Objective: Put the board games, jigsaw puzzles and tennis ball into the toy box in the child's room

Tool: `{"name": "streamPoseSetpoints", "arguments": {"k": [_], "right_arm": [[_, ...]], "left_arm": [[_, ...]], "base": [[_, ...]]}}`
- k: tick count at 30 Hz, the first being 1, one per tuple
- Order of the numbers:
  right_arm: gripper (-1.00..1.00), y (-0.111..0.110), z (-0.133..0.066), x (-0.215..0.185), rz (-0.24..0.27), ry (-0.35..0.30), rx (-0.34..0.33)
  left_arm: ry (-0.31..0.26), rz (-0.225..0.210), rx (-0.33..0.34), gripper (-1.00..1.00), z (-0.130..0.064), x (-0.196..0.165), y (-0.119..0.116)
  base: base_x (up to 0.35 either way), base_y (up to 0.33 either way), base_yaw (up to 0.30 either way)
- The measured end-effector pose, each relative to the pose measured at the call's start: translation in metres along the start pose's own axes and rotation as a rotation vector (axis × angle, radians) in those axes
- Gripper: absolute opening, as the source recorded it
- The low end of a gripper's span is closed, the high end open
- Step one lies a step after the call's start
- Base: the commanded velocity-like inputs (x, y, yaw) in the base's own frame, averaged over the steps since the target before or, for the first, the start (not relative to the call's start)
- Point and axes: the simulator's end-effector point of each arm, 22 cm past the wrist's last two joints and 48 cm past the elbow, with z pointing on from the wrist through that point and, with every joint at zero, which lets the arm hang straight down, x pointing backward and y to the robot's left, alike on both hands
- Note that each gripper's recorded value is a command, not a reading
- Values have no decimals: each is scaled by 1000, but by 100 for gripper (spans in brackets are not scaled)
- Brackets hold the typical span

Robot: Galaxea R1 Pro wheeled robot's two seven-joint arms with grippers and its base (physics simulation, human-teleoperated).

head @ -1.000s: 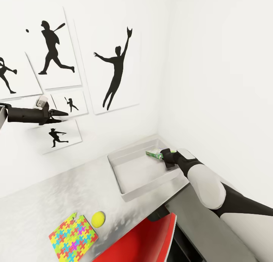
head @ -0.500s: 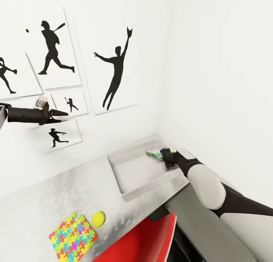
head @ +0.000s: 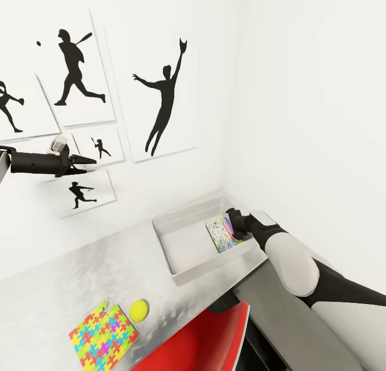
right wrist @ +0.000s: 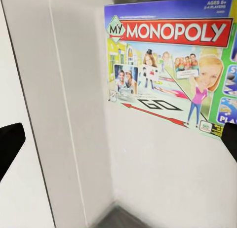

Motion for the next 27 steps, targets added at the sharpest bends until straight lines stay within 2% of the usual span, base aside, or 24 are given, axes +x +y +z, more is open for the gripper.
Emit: {"name": "streamPoseSetpoints", "arguments": {"k": [16,19,22,27], "right_arm": [[100,6,-4,-14,-14,-11,-13],[100,9,-6,-9,-29,22,-19],[100,16,-11,4,-71,106,-36],[100,37,-26,6,-137,173,-71]], "left_arm": [[1,-2,1,100,0,0,0],[1,-4,1,100,0,0,0],[2,-8,2,100,0,0,-1],[1,-11,3,100,-1,0,-1]], "base": [[0,0,0],[0,0,0],[0,0,0],[0,0,0]]}}
